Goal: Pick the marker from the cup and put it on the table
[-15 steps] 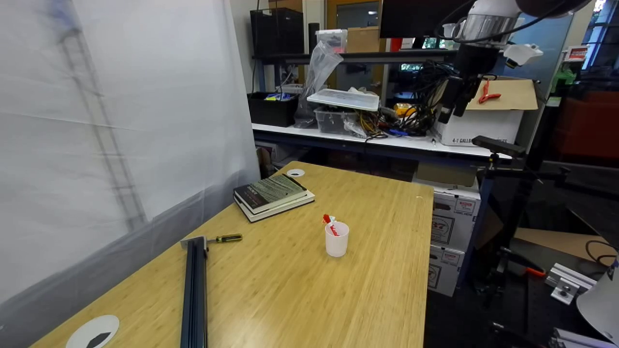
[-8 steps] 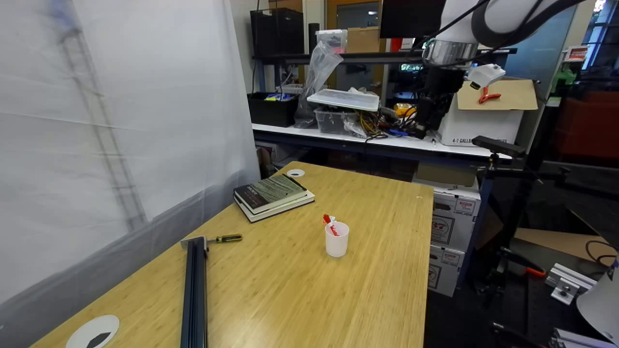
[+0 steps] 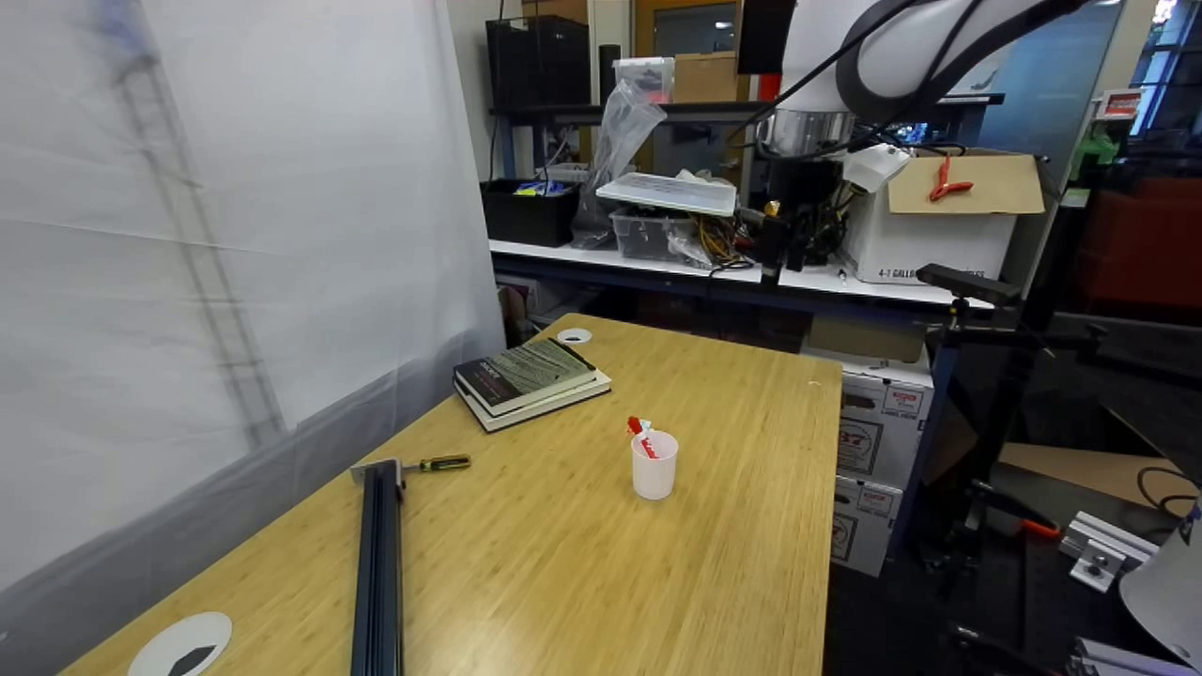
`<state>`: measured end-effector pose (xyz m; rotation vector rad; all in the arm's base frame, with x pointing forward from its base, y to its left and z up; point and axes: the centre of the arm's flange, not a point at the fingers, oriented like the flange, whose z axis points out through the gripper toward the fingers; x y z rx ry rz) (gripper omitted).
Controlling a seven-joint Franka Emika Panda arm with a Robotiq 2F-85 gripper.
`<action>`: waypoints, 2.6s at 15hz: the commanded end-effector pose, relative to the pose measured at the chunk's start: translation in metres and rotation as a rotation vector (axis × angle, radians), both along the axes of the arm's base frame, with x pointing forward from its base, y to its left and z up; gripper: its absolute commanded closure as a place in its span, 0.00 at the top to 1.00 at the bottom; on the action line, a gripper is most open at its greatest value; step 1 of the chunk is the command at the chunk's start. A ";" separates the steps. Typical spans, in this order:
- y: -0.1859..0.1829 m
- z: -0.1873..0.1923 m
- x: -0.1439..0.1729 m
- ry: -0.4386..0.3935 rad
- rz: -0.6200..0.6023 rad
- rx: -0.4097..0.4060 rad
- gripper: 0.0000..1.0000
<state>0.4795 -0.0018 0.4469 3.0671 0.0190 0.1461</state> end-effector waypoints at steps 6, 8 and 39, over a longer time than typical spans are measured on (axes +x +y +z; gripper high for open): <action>0.017 -0.042 0.049 0.037 0.049 0.004 1.00; 0.018 -0.059 0.059 0.035 0.047 0.012 1.00; 0.095 -0.169 0.088 -0.093 0.028 0.029 1.00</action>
